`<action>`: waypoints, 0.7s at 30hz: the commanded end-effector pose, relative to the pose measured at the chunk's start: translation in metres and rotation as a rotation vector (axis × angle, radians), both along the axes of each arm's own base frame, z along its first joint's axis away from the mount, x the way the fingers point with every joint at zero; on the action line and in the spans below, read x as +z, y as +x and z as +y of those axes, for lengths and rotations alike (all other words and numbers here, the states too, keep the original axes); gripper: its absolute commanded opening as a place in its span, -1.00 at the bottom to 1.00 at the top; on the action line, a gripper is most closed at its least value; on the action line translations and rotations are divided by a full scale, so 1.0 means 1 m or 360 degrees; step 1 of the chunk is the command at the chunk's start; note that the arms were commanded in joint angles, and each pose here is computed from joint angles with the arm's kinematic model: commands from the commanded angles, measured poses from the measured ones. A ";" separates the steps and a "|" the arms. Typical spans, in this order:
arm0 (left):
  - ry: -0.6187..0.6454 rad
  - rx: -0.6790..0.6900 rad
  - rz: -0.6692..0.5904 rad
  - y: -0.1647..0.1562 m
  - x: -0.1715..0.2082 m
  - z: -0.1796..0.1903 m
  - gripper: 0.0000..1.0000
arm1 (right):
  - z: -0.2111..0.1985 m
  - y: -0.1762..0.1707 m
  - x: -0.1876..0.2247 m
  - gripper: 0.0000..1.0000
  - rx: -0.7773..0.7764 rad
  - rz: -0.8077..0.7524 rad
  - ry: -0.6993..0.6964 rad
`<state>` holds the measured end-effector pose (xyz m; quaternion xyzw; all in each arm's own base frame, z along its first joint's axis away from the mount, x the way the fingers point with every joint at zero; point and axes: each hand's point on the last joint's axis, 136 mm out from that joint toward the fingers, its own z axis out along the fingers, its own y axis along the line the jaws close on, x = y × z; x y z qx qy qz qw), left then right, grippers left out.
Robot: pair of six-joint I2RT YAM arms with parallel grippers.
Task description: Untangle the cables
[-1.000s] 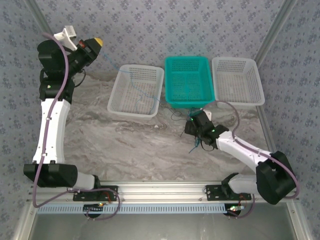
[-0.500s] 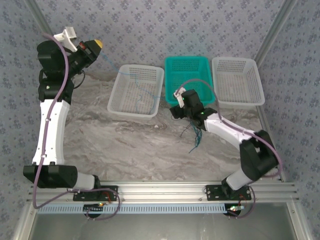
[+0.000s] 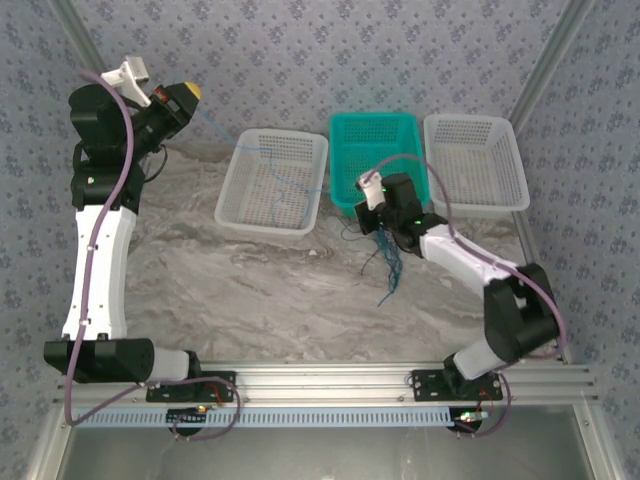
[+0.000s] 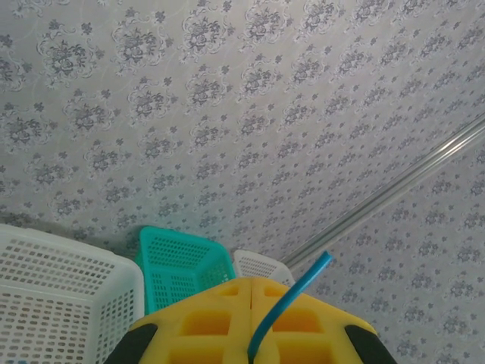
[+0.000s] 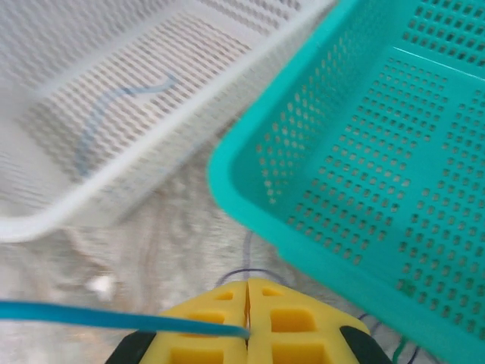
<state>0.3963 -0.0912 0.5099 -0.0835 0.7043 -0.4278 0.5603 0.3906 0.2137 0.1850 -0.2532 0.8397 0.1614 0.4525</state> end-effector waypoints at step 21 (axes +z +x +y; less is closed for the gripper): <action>0.0266 -0.0392 0.0401 -0.058 -0.178 -0.091 0.28 | 0.006 -0.048 0.088 -1.00 -0.0270 0.0557 0.1048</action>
